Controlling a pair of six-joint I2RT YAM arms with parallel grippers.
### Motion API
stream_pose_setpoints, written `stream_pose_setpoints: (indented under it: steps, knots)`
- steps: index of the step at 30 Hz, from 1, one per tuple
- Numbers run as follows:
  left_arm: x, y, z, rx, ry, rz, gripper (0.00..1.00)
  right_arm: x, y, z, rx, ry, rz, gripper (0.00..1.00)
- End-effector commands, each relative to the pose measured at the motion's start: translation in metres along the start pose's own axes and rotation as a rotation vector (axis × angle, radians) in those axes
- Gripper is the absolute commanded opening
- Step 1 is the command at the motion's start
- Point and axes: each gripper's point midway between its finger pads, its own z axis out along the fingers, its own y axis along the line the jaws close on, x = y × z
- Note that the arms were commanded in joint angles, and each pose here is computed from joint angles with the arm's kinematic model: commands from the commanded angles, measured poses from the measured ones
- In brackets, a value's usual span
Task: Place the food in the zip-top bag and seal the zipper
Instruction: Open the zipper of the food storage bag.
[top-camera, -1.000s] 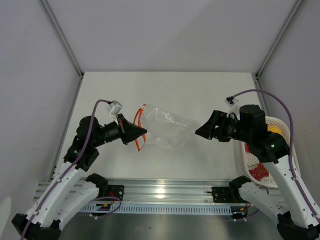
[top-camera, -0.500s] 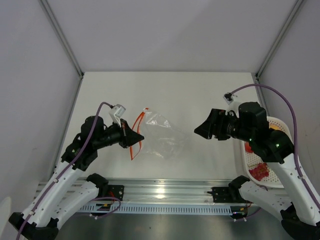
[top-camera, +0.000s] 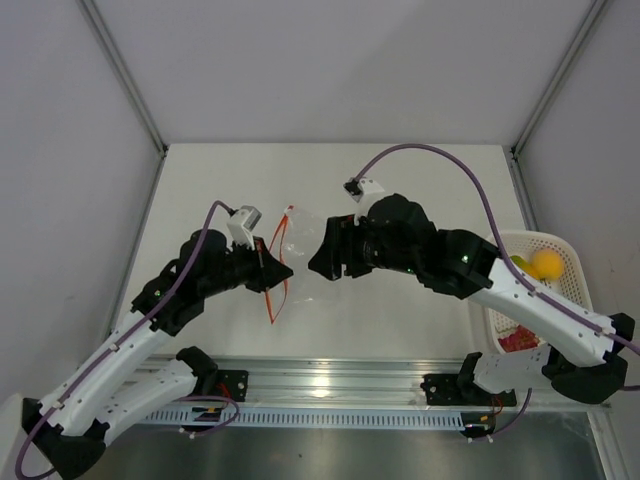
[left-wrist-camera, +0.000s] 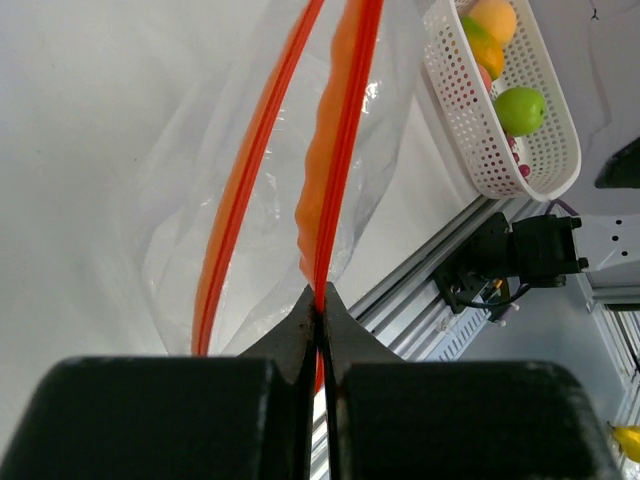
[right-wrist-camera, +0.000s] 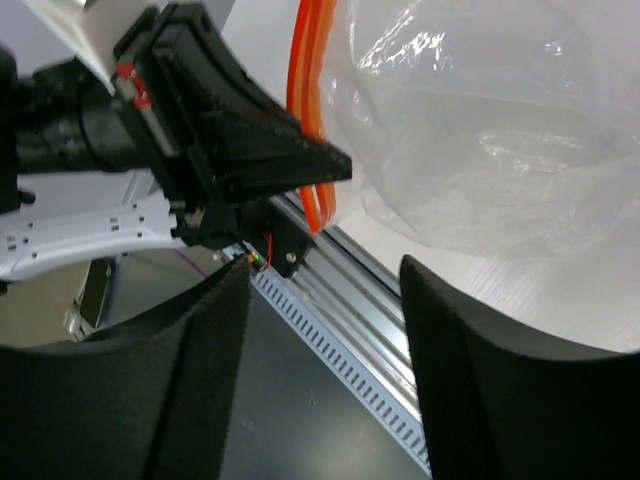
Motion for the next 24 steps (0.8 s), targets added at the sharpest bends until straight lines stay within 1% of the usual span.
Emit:
stream_pose_setpoints:
  steps: [1, 3, 4, 6, 8, 12, 16, 24]
  knots:
    - [-0.015, -0.011, -0.005, -0.002, -0.051, -0.012, 0.01, -0.032, 0.012, 0.018, 0.003, -0.114, 0.041, 0.6]
    - [-0.016, -0.012, -0.004, -0.001, -0.057, -0.016, 0.01, -0.034, 0.012, 0.031, 0.014, -0.117, 0.051, 0.54]
    - [-0.015, -0.013, -0.003, 0.005, -0.055, -0.015, 0.01, -0.033, 0.008, 0.041, 0.039, -0.119, 0.06, 0.49]
    - [-0.013, -0.015, -0.003, 0.013, -0.057, -0.013, 0.01, -0.034, 0.006, 0.051, 0.055, -0.123, 0.072, 0.46]
    - [-0.011, -0.015, -0.003, 0.017, -0.053, -0.008, 0.01, -0.033, 0.01, 0.063, 0.047, -0.115, 0.075, 0.45]
    - [-0.008, -0.014, -0.003, 0.022, -0.056, -0.003, 0.01, -0.03, 0.014, 0.077, 0.047, -0.102, 0.074, 0.47]
    - [-0.006, -0.014, -0.001, 0.026, -0.051, 0.002, 0.01, -0.028, 0.016, 0.085, 0.062, -0.099, 0.064, 0.53]
    - [-0.001, -0.013, 0.003, 0.035, -0.031, 0.006, 0.01, -0.025, 0.017, 0.097, 0.091, -0.089, 0.027, 0.57]
